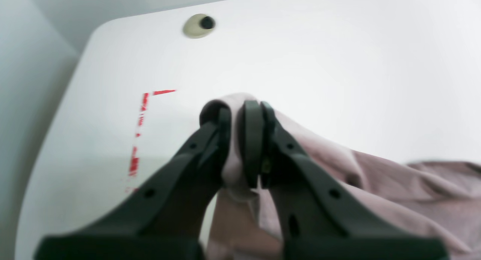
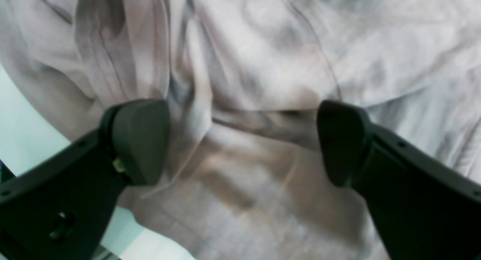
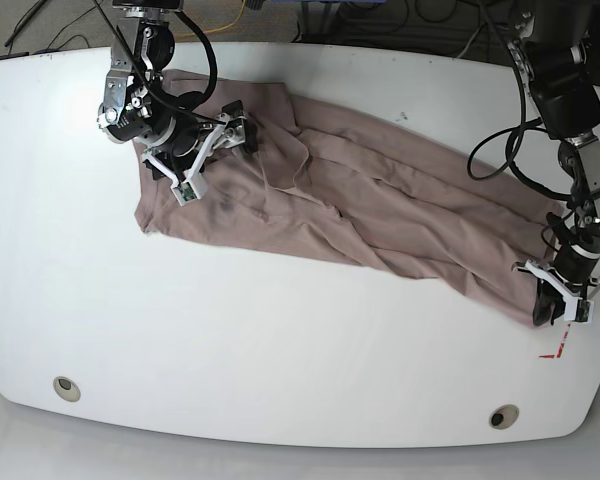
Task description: Layout the t-shirt on the table in an organized manner, then fold the t-shirt properly
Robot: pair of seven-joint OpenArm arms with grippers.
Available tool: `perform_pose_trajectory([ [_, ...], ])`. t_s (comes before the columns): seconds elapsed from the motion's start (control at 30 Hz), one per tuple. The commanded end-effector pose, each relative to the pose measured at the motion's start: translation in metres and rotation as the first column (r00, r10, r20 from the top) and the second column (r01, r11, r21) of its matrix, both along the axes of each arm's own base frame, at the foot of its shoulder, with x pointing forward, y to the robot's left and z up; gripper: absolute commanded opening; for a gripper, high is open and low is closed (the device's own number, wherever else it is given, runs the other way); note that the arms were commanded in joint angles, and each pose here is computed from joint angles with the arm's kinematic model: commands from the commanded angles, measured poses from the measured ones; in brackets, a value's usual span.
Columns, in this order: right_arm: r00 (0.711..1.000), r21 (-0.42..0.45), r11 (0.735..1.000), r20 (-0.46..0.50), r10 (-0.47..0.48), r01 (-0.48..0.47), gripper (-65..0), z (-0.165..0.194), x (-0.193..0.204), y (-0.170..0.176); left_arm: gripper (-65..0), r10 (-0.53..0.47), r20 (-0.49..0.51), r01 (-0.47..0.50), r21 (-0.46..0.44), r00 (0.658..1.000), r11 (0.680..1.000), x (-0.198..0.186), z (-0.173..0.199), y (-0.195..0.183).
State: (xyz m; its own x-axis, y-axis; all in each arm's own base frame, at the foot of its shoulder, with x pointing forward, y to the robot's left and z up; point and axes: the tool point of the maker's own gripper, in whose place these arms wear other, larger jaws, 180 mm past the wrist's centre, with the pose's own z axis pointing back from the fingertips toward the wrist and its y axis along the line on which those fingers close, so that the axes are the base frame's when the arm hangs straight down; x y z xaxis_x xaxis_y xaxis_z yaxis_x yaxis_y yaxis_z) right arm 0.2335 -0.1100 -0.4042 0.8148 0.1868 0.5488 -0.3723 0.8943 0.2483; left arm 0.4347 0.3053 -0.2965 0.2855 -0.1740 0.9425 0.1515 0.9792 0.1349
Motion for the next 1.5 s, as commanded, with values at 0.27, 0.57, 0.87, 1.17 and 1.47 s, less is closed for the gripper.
perform_pose_trajectory([
  [0.27, 0.999, 0.012, 1.000, 0.054, -0.005, 0.005, -5.7, 0.012, 0.010, -0.001, -65.0, 0.015, 0.029, -0.016, 0.019, 0.999, 1.000, -0.007, 0.009, 0.015],
  [0.57, 0.999, 0.010, 1.000, 0.054, -0.005, 0.005, -5.7, 0.012, 0.010, -0.001, -65.0, 0.028, -0.034, -0.026, 0.065, 0.999, 0.998, -0.029, -0.009, 0.034],
  [0.87, 0.997, 0.002, 1.000, 0.077, -0.001, 0.001, -5.7, 0.019, 0.013, -0.002, -65.0, 0.062, -0.040, -0.059, 0.071, 0.997, 0.996, -0.038, -0.010, 0.050],
  [1.17, 0.971, 0.095, 0.995, 0.237, 0.015, -0.039, -5.2, 0.071, 0.046, 0.018, -65.0, 0.068, -0.038, -0.065, 0.078, 0.997, 0.995, -0.039, -0.007, 0.054],
  [1.47, 0.974, 0.184, 0.982, 0.228, 0.004, -0.047, -5.0, 0.070, 0.063, 0.046, -65.0, 0.070, -0.038, -0.066, 0.088, 0.997, 0.994, -0.040, -0.005, 0.058],
])
